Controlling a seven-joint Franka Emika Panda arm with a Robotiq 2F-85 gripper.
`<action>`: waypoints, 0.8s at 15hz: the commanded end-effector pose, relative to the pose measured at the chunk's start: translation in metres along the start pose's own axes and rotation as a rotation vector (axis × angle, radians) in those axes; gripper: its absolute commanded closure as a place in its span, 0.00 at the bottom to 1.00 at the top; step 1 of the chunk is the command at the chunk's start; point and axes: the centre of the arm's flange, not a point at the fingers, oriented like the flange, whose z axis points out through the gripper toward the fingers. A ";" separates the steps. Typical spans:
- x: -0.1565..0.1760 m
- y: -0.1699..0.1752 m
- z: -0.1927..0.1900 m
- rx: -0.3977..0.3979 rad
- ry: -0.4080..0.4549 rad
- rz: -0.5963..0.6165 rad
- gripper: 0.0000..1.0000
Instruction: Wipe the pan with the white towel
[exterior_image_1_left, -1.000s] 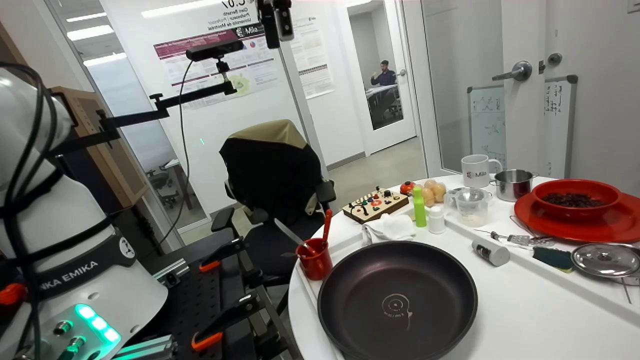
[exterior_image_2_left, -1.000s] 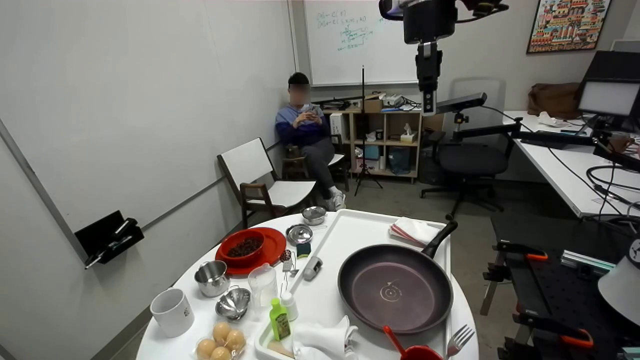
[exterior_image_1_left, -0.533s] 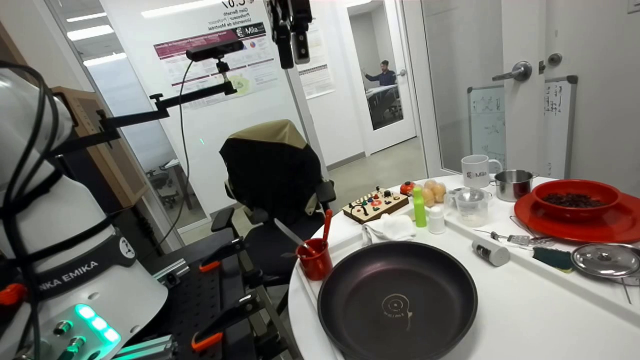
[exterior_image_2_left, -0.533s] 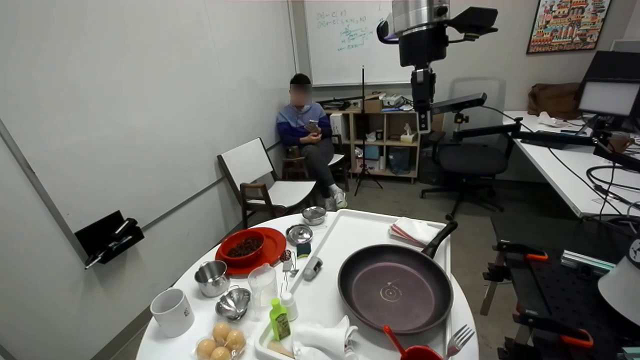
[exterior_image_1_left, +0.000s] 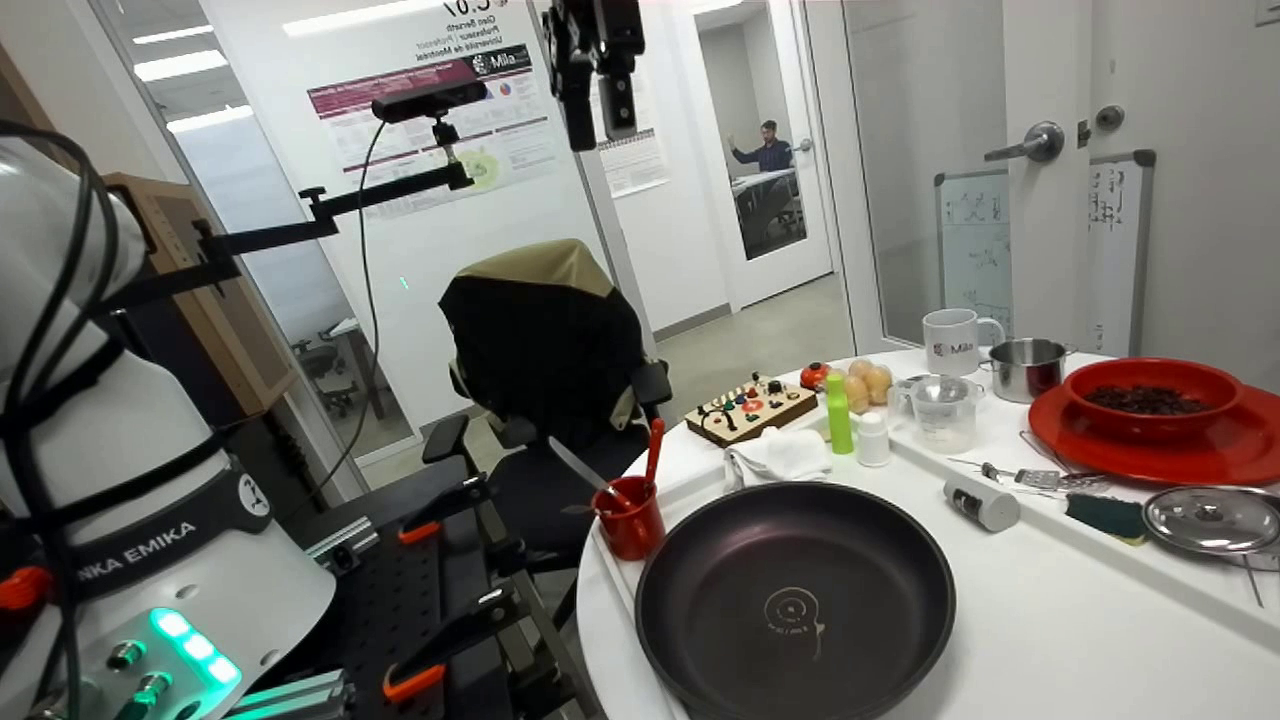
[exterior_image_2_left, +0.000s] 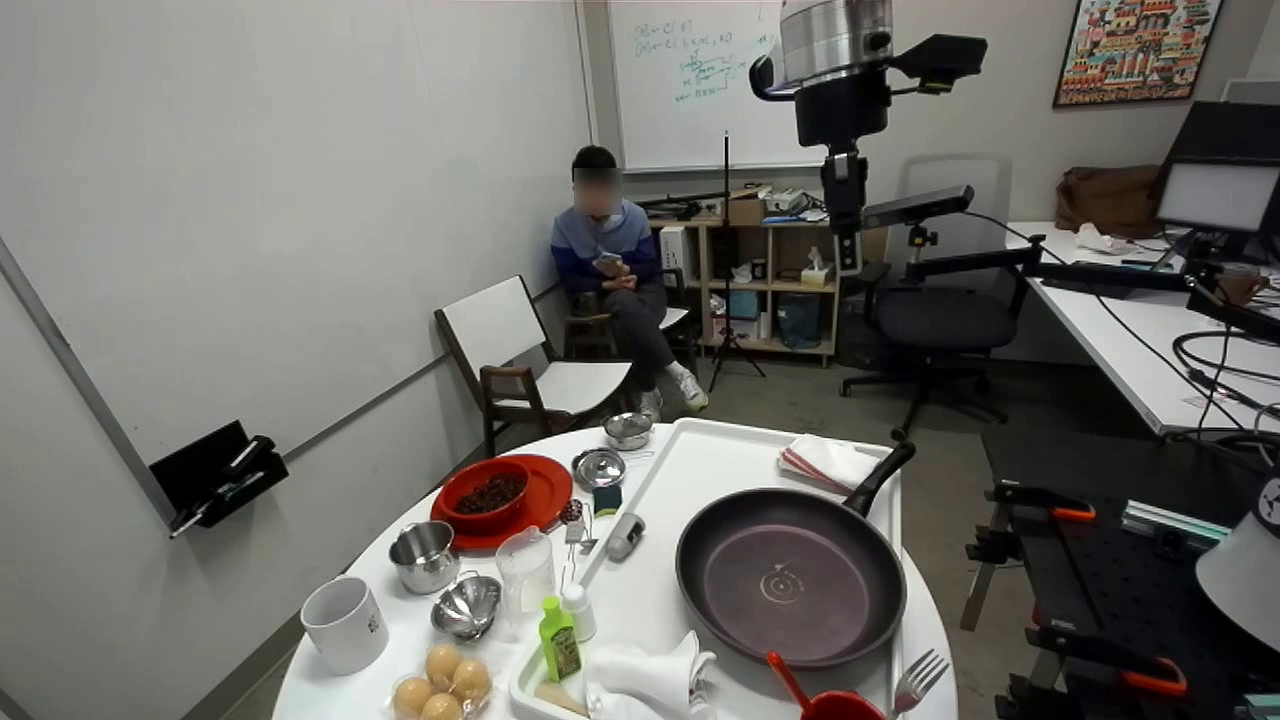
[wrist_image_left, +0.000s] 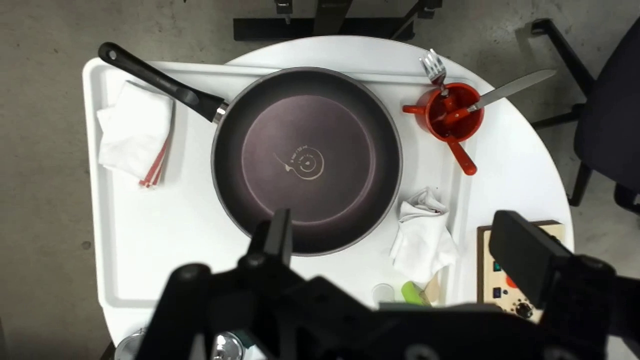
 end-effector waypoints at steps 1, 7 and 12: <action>0.026 0.049 0.028 -0.064 0.004 -0.028 0.00; 0.059 0.128 0.085 -0.105 0.054 0.087 0.00; 0.076 0.178 0.139 -0.150 0.091 0.244 0.00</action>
